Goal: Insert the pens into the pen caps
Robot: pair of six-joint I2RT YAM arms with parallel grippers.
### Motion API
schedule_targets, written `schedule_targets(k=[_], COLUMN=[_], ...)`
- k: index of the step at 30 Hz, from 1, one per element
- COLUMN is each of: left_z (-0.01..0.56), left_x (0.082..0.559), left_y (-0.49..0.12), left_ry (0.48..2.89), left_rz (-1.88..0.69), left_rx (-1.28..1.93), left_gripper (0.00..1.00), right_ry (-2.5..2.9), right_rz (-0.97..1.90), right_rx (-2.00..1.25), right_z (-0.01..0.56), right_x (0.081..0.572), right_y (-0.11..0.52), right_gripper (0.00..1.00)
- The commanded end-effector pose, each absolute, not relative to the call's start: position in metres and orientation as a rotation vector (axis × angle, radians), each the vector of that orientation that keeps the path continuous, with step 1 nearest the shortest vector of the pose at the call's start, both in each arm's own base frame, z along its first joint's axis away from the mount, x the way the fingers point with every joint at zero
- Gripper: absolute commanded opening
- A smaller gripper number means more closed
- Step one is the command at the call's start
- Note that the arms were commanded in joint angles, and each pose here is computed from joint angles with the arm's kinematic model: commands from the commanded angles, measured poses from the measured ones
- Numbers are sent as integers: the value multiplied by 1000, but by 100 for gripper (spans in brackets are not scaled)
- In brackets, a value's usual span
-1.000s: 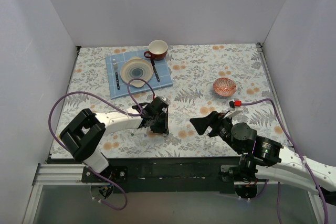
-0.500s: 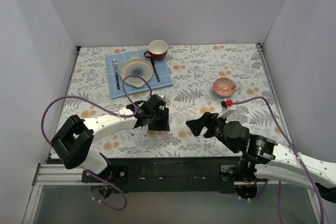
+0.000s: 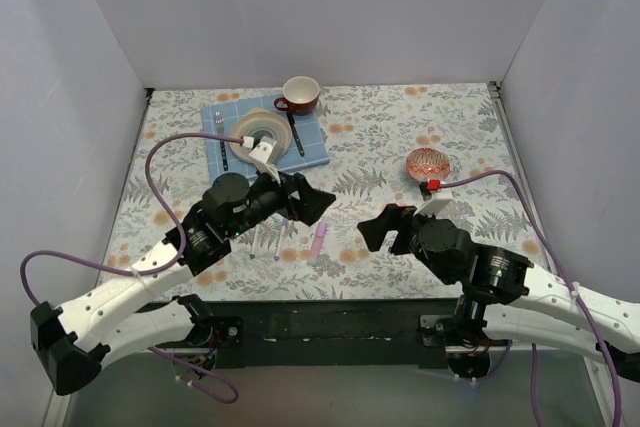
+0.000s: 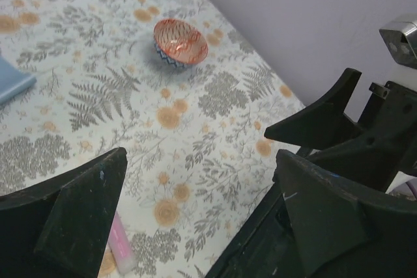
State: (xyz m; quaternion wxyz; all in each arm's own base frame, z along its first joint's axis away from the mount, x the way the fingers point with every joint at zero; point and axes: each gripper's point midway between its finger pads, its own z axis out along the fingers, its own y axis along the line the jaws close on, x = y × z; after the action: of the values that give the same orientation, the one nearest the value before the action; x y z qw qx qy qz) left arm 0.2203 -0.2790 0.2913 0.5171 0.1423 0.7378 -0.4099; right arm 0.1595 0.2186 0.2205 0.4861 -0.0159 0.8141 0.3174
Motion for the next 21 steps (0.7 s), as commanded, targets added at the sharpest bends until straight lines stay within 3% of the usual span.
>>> schedule_targets(k=[1, 13, 21], left_z=[297, 315, 317], left_x=[213, 199, 195], left_y=[-268, -262, -263], left_ry=[1656, 1570, 1553], left_rz=[-979, -1013, -1026], left_rx=[366, 416, 439], left_gripper=[98, 98, 98], right_ry=[1907, 1741, 1757], right_rz=[660, 692, 680], right_rx=[10, 61, 60], right_z=[251, 300, 298], right_x=[173, 183, 184], right_y=[196, 184, 188], right_gripper=[98, 98, 98])
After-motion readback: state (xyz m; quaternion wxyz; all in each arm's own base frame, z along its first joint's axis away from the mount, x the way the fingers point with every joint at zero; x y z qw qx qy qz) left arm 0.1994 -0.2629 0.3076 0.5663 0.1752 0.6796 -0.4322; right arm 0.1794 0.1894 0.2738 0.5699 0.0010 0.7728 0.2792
